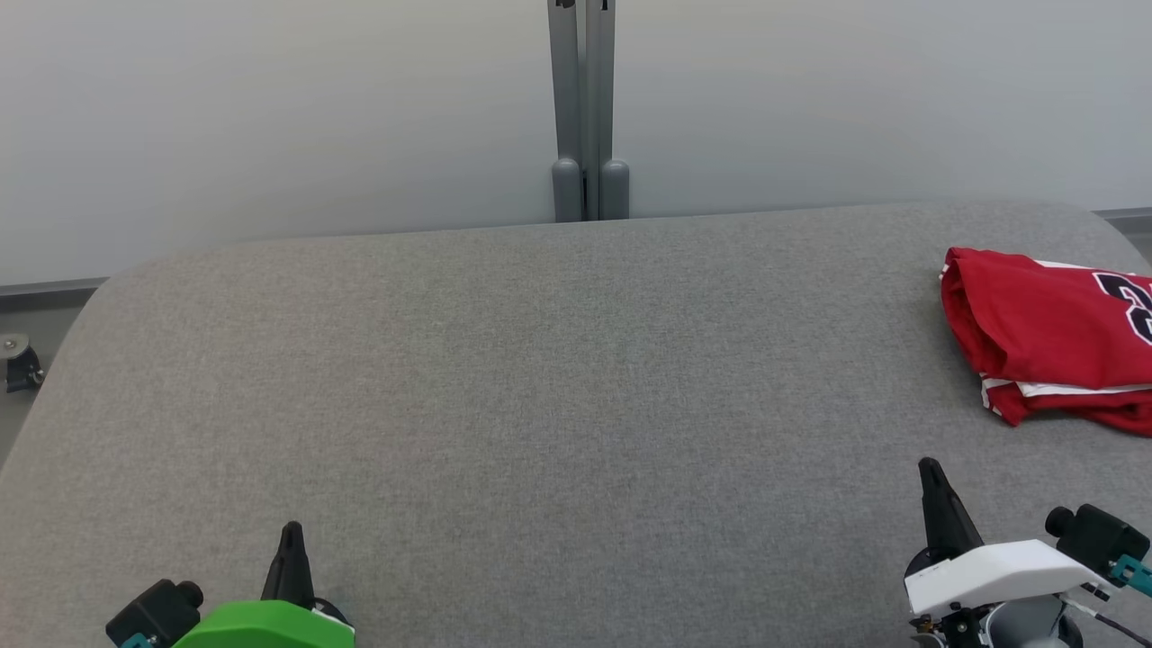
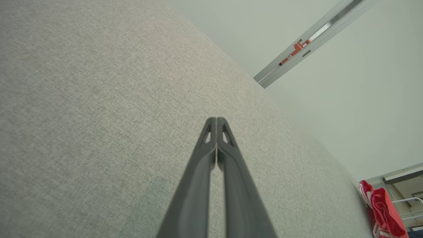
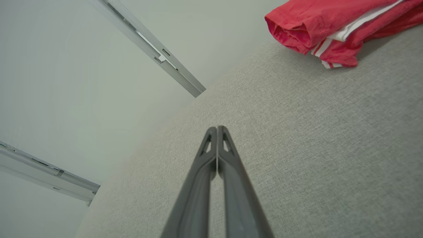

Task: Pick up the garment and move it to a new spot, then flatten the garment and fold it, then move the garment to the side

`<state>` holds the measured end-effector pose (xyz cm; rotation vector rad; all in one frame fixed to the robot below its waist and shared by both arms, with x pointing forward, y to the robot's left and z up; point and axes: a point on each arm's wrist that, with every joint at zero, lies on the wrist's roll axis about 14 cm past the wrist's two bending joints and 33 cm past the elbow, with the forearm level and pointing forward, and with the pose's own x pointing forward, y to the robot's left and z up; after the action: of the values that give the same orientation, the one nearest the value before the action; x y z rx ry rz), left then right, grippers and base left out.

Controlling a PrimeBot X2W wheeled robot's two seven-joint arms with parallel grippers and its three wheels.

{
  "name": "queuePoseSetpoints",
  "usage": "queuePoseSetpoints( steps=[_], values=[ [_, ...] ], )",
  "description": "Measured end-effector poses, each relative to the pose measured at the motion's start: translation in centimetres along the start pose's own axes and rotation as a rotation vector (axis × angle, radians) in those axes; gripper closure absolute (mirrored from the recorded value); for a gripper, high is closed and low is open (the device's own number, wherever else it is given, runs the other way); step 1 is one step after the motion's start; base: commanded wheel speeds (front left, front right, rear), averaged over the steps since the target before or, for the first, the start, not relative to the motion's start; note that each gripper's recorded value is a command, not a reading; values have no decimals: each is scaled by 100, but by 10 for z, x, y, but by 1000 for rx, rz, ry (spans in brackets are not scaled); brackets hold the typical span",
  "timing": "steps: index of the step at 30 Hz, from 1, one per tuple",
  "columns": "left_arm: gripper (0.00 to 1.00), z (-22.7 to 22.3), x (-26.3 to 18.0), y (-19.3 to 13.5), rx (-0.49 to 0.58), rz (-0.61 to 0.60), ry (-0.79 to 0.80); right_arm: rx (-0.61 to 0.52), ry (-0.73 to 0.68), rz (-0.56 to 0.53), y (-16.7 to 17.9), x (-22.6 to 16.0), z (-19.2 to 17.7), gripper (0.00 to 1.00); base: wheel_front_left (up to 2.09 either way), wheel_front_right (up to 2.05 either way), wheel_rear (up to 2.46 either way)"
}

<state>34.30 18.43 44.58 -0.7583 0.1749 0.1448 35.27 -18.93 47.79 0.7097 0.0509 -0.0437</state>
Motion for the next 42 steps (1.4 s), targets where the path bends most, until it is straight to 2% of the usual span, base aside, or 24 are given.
queuePoseSetpoints(
  steps=[19, 42],
  values=[
    [100, 12, 10, -8, -234, -31, 3, 242, -3, -5, 2, 10, 8, 100, 0, 0, 0],
    [100, 27, 19, -18, -460, -85, 1, 482, -1, 2, 4, 18, 14, 100, 0, 0, 0]
  ],
)
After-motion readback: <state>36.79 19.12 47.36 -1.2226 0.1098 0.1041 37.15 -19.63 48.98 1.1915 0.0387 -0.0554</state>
